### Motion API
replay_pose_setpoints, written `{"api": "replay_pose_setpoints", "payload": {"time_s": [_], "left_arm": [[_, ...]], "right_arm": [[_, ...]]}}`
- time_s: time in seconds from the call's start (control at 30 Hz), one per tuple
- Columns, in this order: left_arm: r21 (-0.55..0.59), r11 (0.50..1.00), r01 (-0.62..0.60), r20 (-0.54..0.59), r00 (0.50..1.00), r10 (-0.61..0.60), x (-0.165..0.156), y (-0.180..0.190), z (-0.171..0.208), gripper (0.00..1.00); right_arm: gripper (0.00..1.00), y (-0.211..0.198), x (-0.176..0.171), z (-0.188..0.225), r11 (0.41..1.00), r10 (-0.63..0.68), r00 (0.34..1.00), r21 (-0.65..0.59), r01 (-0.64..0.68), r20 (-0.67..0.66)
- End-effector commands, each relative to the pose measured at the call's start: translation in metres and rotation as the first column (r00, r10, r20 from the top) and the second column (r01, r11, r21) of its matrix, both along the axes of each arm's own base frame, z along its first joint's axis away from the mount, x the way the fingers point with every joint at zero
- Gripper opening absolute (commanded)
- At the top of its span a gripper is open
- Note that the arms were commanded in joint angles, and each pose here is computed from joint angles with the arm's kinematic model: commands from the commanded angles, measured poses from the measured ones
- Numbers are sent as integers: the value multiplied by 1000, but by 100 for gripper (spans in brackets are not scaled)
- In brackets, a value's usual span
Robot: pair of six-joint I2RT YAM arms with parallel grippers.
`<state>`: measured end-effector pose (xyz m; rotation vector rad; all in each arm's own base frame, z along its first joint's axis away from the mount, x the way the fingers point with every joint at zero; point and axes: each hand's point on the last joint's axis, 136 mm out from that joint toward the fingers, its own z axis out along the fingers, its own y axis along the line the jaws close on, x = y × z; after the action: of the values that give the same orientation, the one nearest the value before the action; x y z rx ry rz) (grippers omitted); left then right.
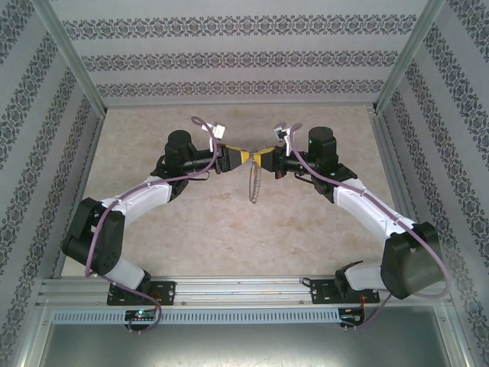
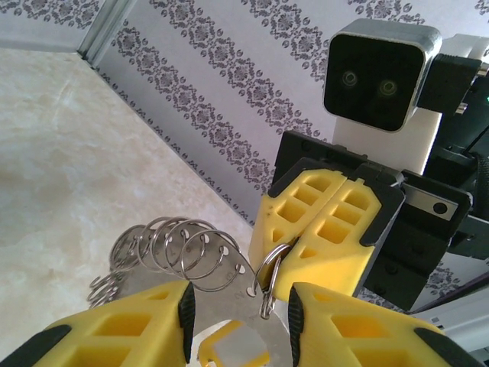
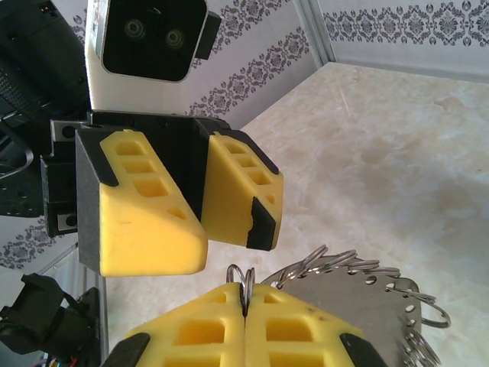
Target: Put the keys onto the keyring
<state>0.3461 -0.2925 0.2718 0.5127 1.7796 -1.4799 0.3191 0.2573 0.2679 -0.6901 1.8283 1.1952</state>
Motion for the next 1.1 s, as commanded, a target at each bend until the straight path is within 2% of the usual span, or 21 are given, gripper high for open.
{"api": "replay_pose_setpoints", "payload": {"time_s": [0.0,0.23,0.47,0.9,1.07], "left_arm": [[-47,997,67,34,997,-65,-11,-12,13,38],[-53,994,92,42,995,-90,-16,-20,17,37],[-56,994,98,48,994,-95,-19,-21,18,28],[-40,997,65,62,996,-63,-19,-17,18,33],[-41,997,66,71,996,-63,-21,-16,18,24]], "right_arm": [[0,7,-7,9,999,38,998,16,-39,53],[0,7,-7,8,999,38,998,14,-39,53],[0,6,-5,4,999,34,998,7,-35,48],[0,-1,-2,-1,1000,12,999,2,-12,36],[0,-3,-1,-2,1000,7,999,2,-7,35]]}}
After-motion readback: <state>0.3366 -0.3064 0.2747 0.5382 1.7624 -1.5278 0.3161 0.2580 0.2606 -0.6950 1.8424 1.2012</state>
